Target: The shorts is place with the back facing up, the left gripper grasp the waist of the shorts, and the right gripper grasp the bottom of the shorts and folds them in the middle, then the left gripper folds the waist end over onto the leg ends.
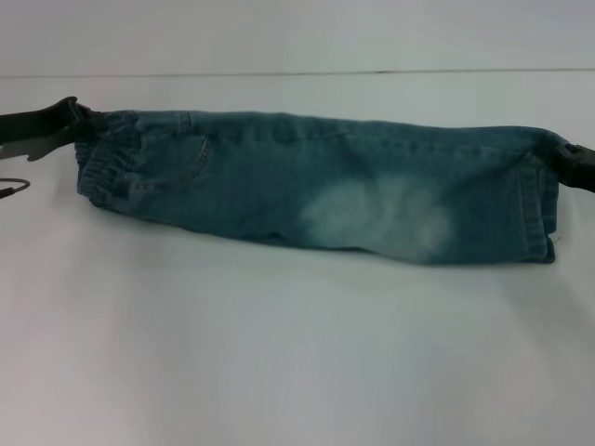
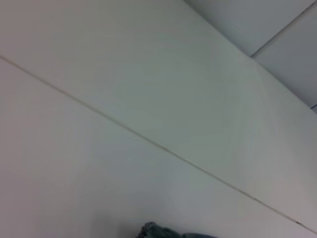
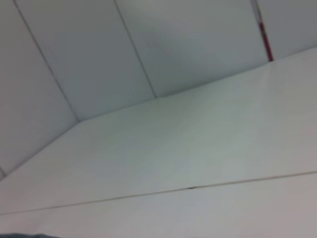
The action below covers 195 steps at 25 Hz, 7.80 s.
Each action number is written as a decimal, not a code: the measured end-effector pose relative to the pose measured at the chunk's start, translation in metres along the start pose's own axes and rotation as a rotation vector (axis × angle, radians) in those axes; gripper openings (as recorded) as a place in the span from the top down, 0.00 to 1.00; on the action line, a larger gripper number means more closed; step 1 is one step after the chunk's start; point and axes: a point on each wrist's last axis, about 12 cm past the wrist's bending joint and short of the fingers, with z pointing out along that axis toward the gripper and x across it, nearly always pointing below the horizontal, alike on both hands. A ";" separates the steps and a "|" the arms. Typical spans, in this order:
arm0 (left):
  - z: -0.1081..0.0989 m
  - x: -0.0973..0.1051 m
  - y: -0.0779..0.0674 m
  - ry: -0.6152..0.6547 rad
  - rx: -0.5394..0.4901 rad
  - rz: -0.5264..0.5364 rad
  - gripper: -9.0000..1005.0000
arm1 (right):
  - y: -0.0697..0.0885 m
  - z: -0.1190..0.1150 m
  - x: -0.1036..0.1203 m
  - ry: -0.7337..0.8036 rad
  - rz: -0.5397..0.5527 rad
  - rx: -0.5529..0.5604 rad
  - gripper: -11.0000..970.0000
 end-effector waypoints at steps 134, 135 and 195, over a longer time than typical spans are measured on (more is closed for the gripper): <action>0.022 0.016 -0.018 0.287 -0.115 0.872 0.52 | 0.073 0.002 -0.003 0.360 -0.172 -0.624 0.03; 0.022 0.016 -0.018 0.287 -0.113 0.873 0.54 | 0.073 0.002 -0.003 0.360 -0.172 -0.624 0.03; -0.022 -0.042 -0.231 0.436 0.285 1.259 0.81 | 0.187 0.135 0.045 0.106 -0.403 -0.240 0.96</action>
